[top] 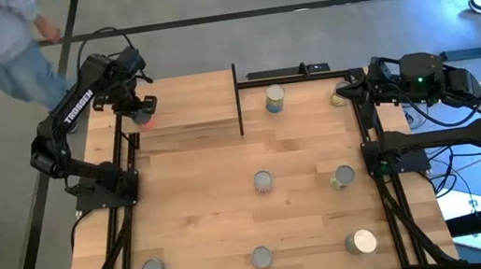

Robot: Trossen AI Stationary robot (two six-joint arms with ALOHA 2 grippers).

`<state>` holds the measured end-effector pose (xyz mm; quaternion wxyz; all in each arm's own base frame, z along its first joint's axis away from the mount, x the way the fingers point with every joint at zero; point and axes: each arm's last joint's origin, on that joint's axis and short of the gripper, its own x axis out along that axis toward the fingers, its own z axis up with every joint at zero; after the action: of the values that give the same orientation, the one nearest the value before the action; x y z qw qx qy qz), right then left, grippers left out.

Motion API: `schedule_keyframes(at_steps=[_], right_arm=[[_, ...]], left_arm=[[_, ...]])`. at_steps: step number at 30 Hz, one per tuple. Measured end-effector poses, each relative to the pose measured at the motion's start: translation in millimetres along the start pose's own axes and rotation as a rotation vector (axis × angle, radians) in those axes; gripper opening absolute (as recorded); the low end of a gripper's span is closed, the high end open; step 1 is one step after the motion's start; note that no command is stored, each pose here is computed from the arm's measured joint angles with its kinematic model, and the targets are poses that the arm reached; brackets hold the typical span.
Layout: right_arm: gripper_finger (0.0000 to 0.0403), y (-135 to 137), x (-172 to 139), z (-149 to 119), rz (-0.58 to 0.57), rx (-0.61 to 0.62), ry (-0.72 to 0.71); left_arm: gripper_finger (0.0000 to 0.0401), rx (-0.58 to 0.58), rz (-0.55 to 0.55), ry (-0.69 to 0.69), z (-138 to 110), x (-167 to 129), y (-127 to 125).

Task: Pick and place cans onto a shelf
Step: Put the canned meatballs on the shelf

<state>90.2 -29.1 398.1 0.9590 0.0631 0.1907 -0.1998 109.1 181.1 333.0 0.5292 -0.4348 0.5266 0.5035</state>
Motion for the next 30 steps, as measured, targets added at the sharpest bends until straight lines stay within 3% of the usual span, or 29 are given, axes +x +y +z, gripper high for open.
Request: schedule_keyframes(at_steps=[30], right_arm=[[0.0016, 0.0, 0.0, 0.0, 0.000, 0.000, 0.000]], left_arm=[[0.0000, -0.083, 0.107, -0.042, 5.5, 1.2, 12.7]])
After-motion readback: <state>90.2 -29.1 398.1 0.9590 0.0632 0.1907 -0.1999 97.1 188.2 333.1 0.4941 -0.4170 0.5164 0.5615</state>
